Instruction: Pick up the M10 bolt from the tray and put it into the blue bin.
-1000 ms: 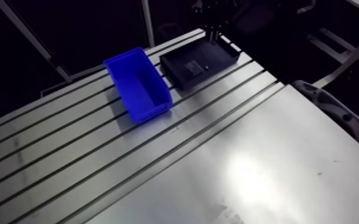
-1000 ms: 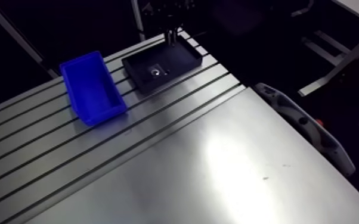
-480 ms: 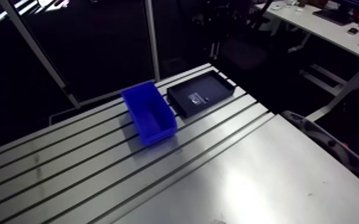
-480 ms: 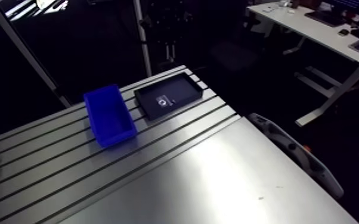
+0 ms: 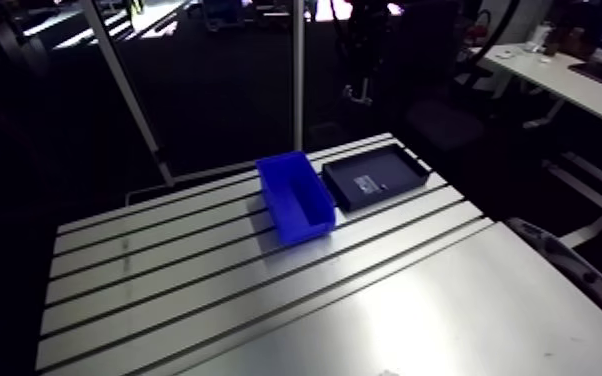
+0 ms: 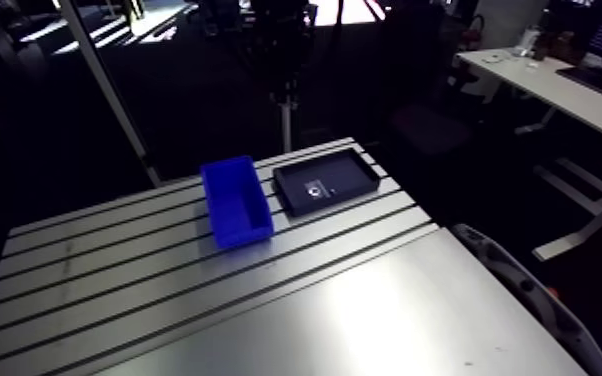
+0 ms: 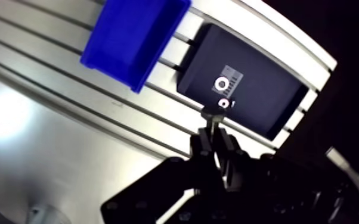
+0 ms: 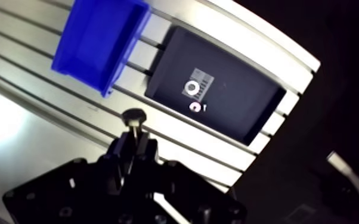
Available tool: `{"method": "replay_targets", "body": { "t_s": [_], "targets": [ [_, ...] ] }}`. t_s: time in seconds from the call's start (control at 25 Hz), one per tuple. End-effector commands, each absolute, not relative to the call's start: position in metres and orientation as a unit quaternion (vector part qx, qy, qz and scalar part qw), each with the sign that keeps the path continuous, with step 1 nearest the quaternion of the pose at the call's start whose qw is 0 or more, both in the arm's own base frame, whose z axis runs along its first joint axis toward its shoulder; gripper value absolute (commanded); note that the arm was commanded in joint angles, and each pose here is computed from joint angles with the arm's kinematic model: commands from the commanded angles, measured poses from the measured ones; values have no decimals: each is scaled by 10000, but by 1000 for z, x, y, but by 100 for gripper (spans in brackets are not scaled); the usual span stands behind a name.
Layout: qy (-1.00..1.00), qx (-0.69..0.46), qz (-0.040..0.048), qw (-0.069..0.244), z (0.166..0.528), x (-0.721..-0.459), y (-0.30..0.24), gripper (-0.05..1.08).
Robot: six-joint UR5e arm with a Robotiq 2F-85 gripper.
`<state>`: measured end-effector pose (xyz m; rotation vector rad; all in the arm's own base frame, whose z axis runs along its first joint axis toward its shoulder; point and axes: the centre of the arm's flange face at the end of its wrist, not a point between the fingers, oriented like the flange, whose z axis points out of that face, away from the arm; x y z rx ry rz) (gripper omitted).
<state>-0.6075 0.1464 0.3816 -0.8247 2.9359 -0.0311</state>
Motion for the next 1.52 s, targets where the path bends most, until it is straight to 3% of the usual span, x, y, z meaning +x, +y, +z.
{"method": "replay_targets", "body": {
  "t_s": [0.04,0.16,0.48,0.56,0.68,0.76,1.24,1.32,1.52],
  "targets": [
    [8656,-4975,-276,493,374,-603,116,107],
    [8315,-5527,-344,445,370,-603,112,107],
    [7874,-6137,-335,482,363,-608,61,107],
    [7829,-6199,-259,466,358,-609,49,107],
    [7782,-6271,26,334,350,-612,40,107],
    [7760,-6293,128,412,339,-609,40,107],
    [7679,-6383,110,532,292,-597,22,107],
    [7674,-6384,51,594,282,-598,23,107],
    [7687,-6371,117,555,264,-606,26,106]
  ]
}}
